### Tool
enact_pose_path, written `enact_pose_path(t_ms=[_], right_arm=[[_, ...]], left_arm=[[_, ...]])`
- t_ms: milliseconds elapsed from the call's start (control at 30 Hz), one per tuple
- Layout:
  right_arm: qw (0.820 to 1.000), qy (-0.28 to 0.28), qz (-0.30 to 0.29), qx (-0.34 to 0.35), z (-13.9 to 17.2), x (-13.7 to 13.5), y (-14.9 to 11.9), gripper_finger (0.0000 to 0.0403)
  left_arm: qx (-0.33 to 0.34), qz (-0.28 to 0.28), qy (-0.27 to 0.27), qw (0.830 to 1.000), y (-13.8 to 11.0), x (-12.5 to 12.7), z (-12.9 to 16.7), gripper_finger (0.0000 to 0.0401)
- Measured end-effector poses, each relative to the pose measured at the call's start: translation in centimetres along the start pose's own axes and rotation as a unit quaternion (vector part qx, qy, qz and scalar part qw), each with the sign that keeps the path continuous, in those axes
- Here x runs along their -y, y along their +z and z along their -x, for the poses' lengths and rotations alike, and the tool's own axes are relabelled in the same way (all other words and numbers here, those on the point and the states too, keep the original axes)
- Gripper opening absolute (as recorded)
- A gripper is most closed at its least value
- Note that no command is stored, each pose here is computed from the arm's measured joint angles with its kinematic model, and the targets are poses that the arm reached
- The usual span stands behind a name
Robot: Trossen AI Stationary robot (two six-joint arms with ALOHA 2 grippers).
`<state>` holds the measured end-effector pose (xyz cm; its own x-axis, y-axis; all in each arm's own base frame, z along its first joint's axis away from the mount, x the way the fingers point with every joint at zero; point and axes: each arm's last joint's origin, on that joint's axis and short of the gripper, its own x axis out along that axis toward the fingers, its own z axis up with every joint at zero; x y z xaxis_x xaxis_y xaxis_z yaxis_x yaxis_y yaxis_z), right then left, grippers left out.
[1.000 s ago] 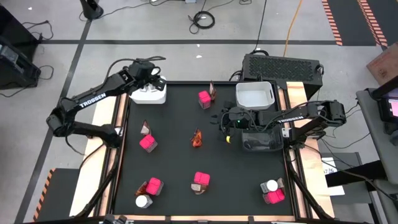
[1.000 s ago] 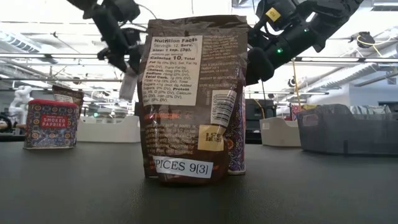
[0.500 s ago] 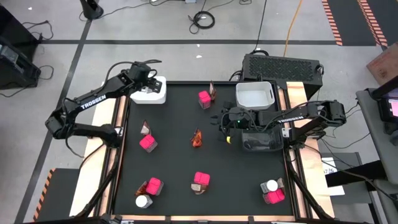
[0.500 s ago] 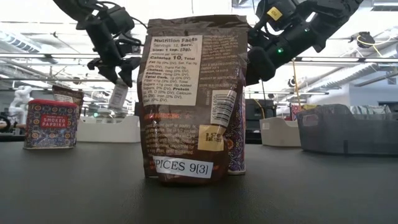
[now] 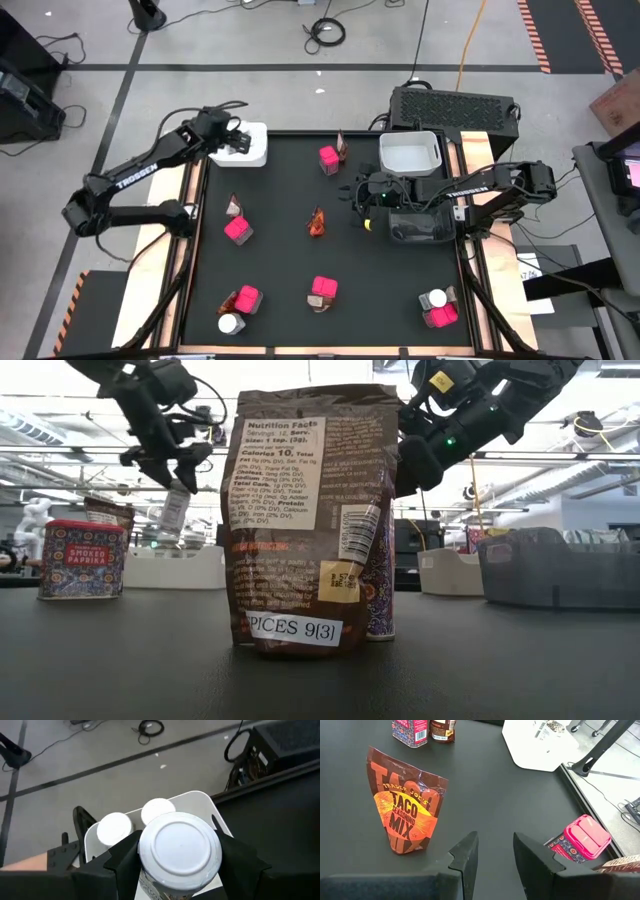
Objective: Sort spices by type
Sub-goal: Put the white seasoning bottle into the left white bin
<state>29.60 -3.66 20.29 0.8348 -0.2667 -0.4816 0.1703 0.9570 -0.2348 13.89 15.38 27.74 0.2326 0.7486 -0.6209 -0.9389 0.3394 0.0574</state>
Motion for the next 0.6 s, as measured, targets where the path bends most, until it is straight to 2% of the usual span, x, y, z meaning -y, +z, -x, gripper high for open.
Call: enact_pose_path(t_ms=[133,267,600], right_arm=[[1.000,0.000,0.007,0.000,0.0,0.0,0.0,0.0120],[1.000,0.000,0.008,0.001,0.0,0.0,0.0,0.0120],[1.000,0.000,0.001,-0.003,0.0,0.0,-0.1,0.0120]], left_arm=[[0.028,0.019,-0.006,0.999,-1.1,-0.3,0.1,0.0219],[0.029,0.018,0.000,0.999,-2.2,-0.4,-0.7,0.0219],[0.047,0.026,0.019,0.998,-3.3,-1.1,-1.9,0.0219]])
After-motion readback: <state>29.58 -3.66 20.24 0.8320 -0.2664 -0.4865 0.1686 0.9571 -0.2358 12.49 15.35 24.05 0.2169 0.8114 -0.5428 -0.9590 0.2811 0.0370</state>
